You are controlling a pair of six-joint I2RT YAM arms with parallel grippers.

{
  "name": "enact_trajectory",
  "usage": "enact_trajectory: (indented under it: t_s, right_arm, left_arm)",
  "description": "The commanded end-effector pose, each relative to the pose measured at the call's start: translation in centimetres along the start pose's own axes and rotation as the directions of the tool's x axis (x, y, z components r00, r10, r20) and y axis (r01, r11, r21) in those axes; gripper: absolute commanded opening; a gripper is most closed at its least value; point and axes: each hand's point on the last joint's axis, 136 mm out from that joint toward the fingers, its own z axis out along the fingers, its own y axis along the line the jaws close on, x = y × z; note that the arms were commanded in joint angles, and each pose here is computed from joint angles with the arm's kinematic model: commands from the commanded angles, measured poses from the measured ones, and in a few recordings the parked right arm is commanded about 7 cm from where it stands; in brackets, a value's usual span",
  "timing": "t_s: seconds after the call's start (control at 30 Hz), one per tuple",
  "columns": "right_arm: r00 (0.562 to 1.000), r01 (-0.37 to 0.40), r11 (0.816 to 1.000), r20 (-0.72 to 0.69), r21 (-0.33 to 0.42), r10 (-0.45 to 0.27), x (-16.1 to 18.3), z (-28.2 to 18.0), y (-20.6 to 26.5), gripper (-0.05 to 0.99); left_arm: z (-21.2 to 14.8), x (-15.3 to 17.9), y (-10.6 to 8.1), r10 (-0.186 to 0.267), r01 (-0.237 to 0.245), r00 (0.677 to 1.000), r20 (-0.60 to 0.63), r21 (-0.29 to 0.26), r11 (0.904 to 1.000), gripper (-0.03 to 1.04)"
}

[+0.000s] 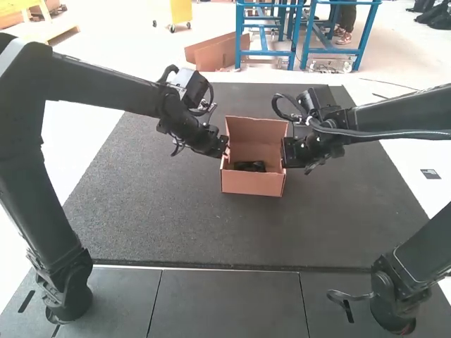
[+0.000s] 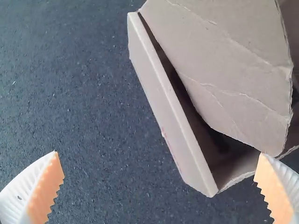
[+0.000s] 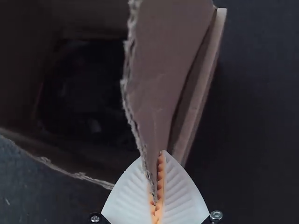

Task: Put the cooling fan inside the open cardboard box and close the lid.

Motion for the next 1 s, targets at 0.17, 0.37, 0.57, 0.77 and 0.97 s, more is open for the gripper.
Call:
enact_trajectory:
  t_s: [0.17, 0.37, 0.57, 0.77, 0.97]
  right_arm:
    - [0.999, 0.025, 1.000, 0.031, 0.008, -0.025, 0.3, -0.2, 0.2, -0.01]
    - [0.996, 0.014, 1.000, 0.086, 0.016, -0.016, -1.8, -0.9, 0.2, 0.82]
    - [0.988, 0.011, 1.000, 0.155, -0.022, -0.008, -5.0, -3.6, 1.1, 0.92]
    - [0.916, 0.015, 0.999, 0.401, -0.031, -0.001, -9.4, -9.4, 1.2, 0.92]
    - [0.819, 0.047, 0.999, 0.573, -0.004, -0.036, -10.2, -13.8, 0.6, 0.92]
  left_arm:
    - [-1.3, -0.1, -1.4, 0.018, -0.019, 0.999, 0.032, 0.032, 0.9993, 0.97]
    - [-1.7, 0.9, -1.6, 0.028, -0.028, 1.000, -0.004, 0.032, 0.9991, 0.97]
    - [-3.4, 0.6, 0.9, -0.012, 0.013, 1.000, 0.015, -0.069, 0.9975, 0.97]
    - [-7.3, -4.4, 5.5, -0.098, 0.139, 0.966, 0.240, -0.161, 0.9772, 0.97]
    - [-8.8, -8.4, 6.3, -0.090, 0.153, 0.935, 0.343, -0.161, 0.9750, 0.97]
